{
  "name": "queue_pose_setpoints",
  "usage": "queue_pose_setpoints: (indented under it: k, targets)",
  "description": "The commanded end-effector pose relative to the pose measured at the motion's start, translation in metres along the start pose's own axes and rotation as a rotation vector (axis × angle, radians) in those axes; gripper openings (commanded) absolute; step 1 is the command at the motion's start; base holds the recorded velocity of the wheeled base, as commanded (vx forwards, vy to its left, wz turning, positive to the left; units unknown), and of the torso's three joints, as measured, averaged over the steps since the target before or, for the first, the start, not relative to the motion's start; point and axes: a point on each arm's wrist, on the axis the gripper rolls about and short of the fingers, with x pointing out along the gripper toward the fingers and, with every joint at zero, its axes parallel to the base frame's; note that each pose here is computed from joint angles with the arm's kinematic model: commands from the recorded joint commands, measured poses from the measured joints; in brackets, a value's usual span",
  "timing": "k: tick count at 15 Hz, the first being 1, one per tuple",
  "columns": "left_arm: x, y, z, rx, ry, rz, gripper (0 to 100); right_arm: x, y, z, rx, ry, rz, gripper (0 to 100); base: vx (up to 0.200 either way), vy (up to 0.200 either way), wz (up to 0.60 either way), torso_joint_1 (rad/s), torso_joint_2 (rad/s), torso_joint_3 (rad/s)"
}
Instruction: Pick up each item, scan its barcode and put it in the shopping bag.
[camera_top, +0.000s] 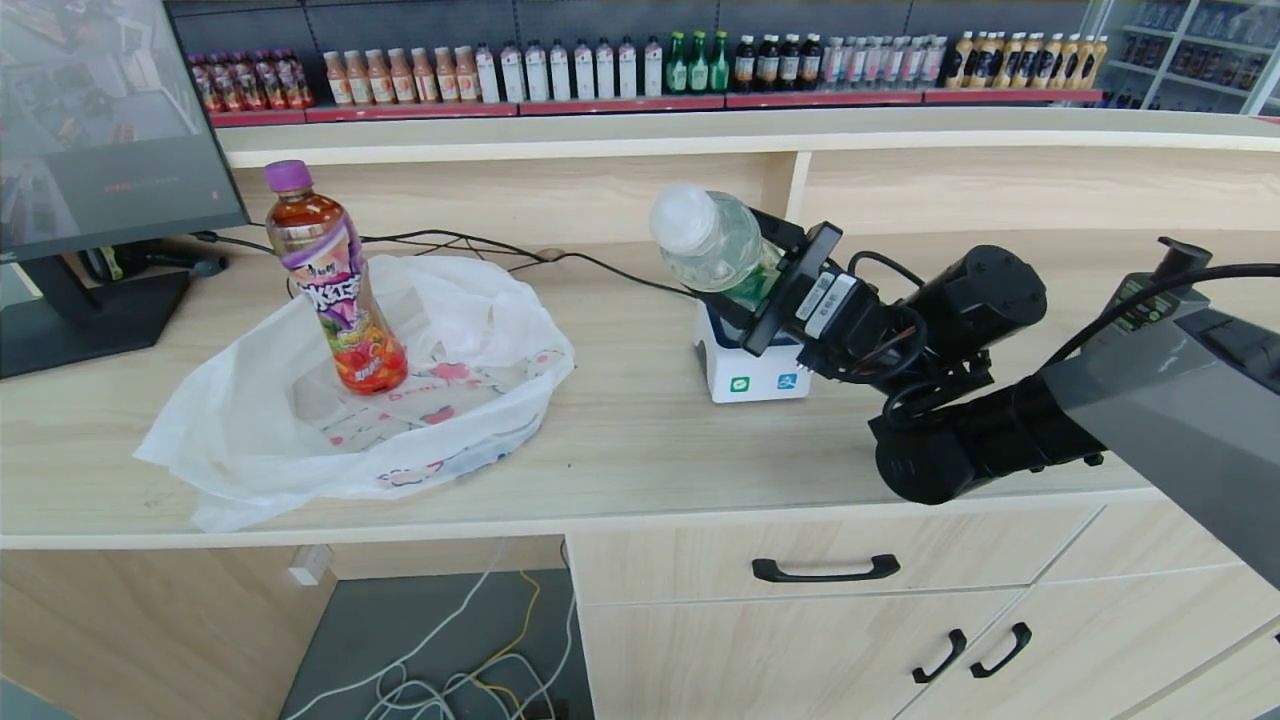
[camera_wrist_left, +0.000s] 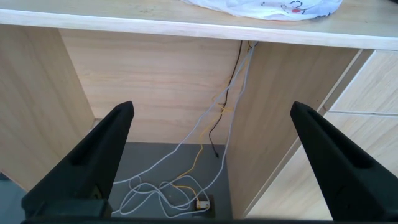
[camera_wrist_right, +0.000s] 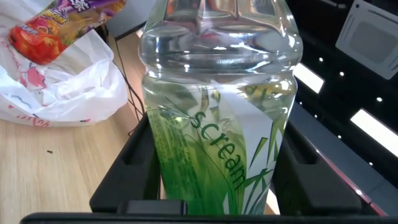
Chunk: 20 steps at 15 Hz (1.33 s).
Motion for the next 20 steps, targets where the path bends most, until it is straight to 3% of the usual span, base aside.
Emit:
queue_pose_setpoints:
  k: [1, 16, 20]
  targets:
    - [0.0, 0.0, 0.0, 0.0, 0.0, 0.001, 100, 0.002, 0.002, 0.001, 0.003, -0.005, 0.002, 0, 0.0, 0.0, 0.0, 0.0, 0.0, 0.0]
    - [0.0, 0.0, 0.0, 0.0, 0.0, 0.001, 100, 0.005, -0.004, 0.009, 0.004, -0.008, -0.019, 0, 0.0, 0.0, 0.0, 0.0, 0.0, 0.0]
    - [0.0, 0.0, 0.0, -0.002, 0.0, 0.001, 100, 0.014, -0.004, 0.022, 0.023, -0.009, -0.058, 0, 0.0, 0.0, 0.0, 0.0, 0.0, 0.0]
